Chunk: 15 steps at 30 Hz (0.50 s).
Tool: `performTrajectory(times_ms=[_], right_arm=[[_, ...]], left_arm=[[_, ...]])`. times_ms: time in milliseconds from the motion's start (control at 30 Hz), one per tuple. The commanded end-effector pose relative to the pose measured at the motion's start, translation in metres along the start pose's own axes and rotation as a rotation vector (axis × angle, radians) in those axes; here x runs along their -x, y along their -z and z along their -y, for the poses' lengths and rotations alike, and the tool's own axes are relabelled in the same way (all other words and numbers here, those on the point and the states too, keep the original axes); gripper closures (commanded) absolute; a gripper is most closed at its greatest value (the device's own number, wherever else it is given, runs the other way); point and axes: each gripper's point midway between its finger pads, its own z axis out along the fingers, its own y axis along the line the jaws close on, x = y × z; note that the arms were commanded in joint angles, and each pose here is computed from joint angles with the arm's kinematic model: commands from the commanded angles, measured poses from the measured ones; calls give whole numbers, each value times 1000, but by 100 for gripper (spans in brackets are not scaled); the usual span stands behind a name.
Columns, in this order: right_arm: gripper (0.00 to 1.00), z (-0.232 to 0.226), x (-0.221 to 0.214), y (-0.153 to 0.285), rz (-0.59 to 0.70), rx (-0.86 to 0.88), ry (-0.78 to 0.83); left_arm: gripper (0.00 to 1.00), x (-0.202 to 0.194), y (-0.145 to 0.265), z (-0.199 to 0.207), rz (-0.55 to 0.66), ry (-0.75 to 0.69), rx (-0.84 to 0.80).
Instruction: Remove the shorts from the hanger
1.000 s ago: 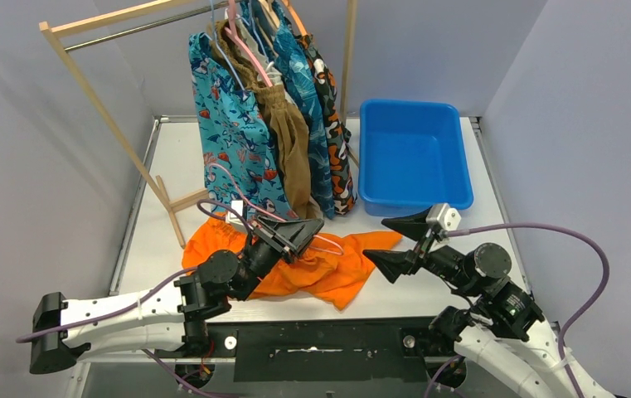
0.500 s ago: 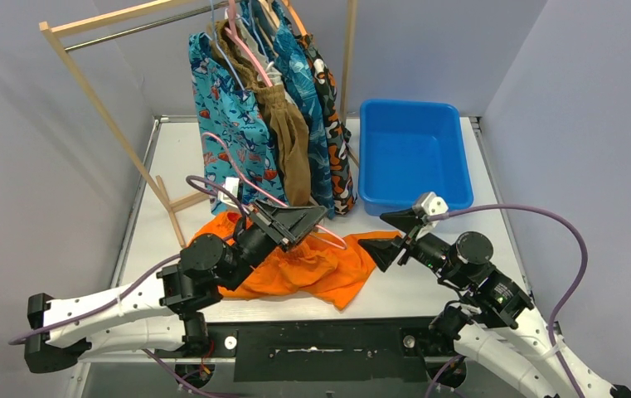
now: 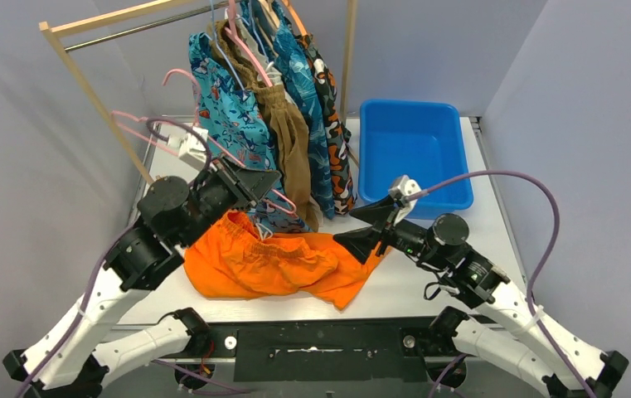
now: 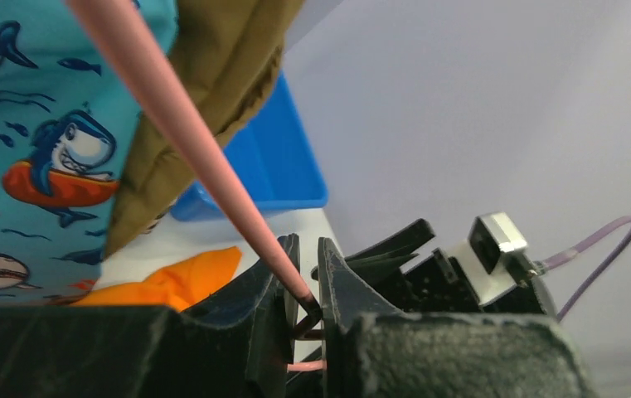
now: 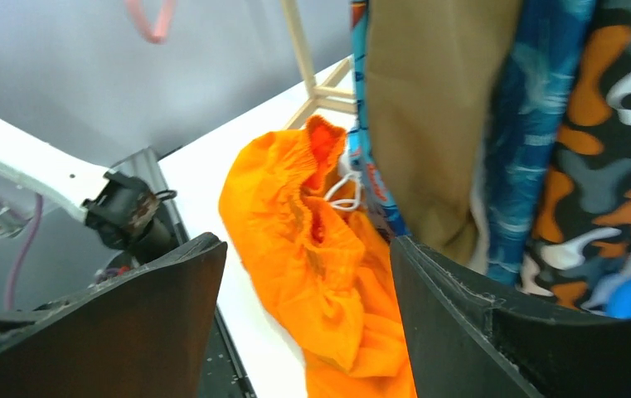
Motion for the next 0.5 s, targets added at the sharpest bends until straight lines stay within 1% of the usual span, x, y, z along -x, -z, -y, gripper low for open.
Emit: performTrajectory(times_ms=[0,67,167,267,333,400,467], right_arm=[[27,-24,33,-19,79,65,10],[27,-24,28,-24,57,53,14],[27,-27,26,-27,46,63,19],[27,-26,23,-28,41,61,31],[26,-23,20,-28,35,49,42],[26,-20,16,-29,18,33,50],[26,-17,14,-29,8,22,56]], left_arm=[[100,-23,-18,-17,-274,-80,-105],[100,-13,-22,-29,-317,-16,-170],[100,16,-14,-41,-296,65,-286],[100,40,-3,-50,-311,51,-342],[100,47,-1,-51,-355,27,-383],[100,53,5,-42,-383,0,-441],[100,62,11,-37,-382,-3,-482]])
